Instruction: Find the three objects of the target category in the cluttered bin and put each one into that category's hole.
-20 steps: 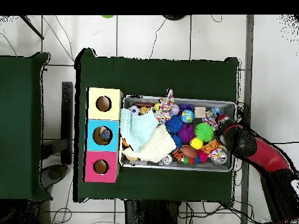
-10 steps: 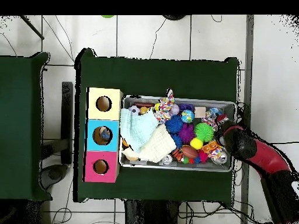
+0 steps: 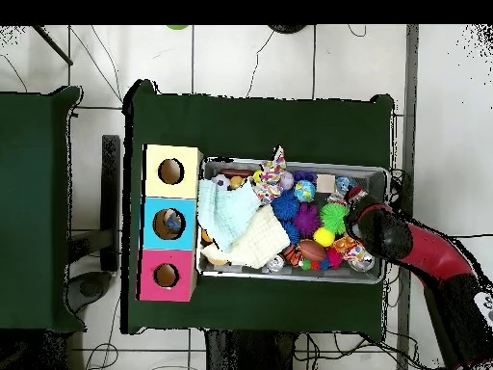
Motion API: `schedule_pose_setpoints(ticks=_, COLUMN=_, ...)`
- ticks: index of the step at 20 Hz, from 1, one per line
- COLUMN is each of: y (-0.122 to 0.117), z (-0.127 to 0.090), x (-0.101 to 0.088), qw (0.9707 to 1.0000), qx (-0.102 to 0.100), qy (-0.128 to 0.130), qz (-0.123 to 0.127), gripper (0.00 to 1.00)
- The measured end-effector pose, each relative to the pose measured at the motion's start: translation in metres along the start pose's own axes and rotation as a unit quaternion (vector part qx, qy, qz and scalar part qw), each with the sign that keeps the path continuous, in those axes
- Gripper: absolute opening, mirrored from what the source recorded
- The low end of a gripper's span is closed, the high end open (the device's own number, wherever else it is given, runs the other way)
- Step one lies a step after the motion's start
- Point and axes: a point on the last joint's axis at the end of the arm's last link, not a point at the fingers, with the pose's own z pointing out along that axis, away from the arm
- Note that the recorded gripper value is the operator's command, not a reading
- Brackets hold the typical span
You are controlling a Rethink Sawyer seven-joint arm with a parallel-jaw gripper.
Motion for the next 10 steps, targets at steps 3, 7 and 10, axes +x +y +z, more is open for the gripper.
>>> schedule_pose_setpoints(ticks=3, y=0.008, z=-0.009, x=-0.003, qw=0.9999, qx=0.001, qy=-0.005, qz=-0.010, gripper=0.00)
schedule_pose_setpoints(ticks=7, y=0.025, z=-0.026, x=-0.009, qw=0.9995, qx=0.001, qy=-0.017, qz=-0.027, gripper=0.00)
schedule_pose_setpoints(ticks=10, y=0.043, z=-0.038, x=-0.014, qw=0.9987, qx=-0.002, qy=-0.028, qz=-0.042, gripper=0.00)
